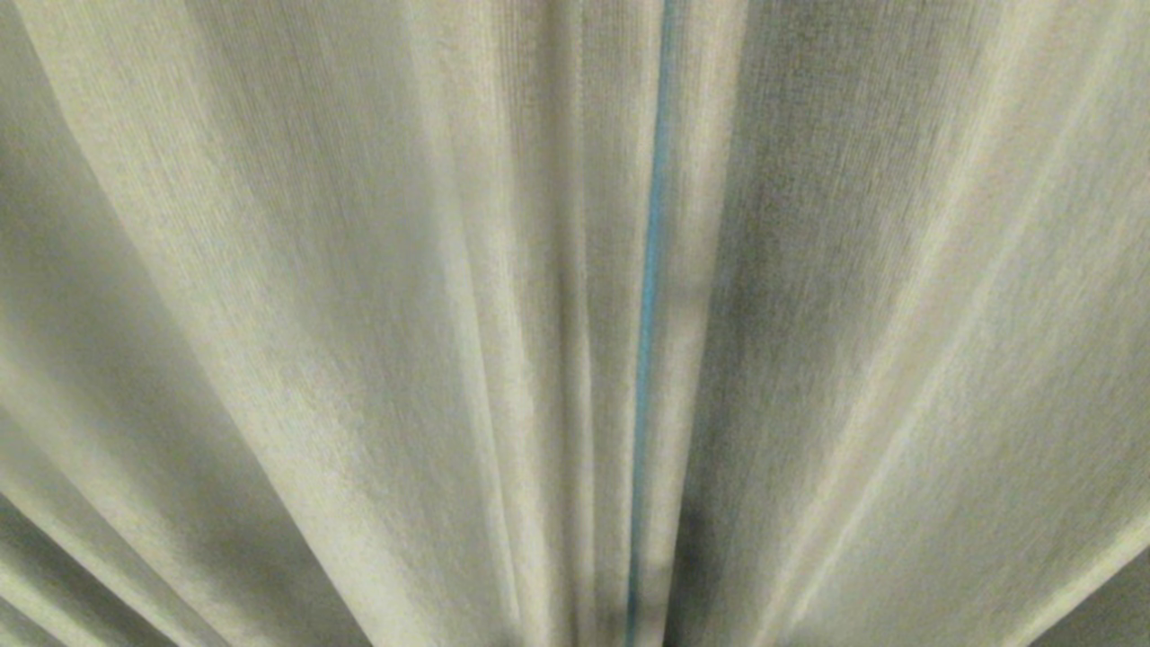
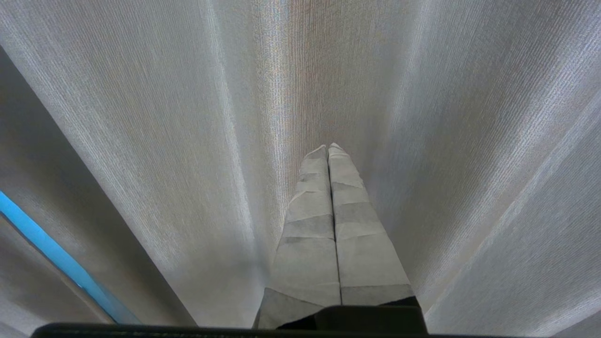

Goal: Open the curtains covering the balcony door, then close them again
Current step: Pull the outer curtains open on both sides

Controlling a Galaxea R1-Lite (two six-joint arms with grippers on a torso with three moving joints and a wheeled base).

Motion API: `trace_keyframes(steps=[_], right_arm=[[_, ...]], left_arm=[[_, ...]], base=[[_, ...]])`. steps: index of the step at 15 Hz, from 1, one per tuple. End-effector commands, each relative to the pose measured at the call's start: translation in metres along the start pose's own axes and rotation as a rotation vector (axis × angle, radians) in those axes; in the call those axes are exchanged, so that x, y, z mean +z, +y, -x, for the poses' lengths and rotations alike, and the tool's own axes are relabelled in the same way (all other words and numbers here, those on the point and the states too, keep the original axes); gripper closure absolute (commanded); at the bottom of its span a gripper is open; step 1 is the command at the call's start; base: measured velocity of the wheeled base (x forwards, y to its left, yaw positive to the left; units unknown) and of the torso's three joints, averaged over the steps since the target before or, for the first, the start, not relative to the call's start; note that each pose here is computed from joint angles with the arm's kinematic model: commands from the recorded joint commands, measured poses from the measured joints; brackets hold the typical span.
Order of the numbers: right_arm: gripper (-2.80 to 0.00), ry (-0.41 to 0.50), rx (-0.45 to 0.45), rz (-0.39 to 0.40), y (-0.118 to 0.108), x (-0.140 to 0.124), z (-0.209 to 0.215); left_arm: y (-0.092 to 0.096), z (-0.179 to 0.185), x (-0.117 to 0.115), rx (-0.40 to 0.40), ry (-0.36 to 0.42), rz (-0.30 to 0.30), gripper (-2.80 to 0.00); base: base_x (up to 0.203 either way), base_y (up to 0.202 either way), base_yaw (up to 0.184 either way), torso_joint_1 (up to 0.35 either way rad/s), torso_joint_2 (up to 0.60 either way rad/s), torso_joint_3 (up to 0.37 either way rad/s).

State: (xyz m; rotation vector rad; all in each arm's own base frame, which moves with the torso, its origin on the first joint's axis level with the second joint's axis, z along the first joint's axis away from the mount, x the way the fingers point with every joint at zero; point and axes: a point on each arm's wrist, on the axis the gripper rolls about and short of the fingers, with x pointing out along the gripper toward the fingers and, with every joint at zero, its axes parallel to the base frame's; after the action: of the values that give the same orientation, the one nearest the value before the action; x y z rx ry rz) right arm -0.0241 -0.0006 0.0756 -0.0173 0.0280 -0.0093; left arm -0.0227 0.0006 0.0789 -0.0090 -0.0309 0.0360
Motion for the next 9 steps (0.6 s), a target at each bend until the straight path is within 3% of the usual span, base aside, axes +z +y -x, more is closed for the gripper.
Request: trace_keyframes(steps=[1,9], right_arm=[[0.00,0.001,0.000,0.000,0.0000,-0.0004,-0.0001],[0.00,0.001,0.002,0.005,0.0000,-0.0004,-0.0001]], left_arm=[[0.0000,0.0000,0.0001,0.001,-0.001,0.001,0.00],[0.0000,0.0000,-0.0001,0.001,0.000,0.001,0.00]], base=[[0.000,0.000,0.000,0.000,0.00,0.000],[0.000,0.000,0.000,0.000,0.00,0.000]])
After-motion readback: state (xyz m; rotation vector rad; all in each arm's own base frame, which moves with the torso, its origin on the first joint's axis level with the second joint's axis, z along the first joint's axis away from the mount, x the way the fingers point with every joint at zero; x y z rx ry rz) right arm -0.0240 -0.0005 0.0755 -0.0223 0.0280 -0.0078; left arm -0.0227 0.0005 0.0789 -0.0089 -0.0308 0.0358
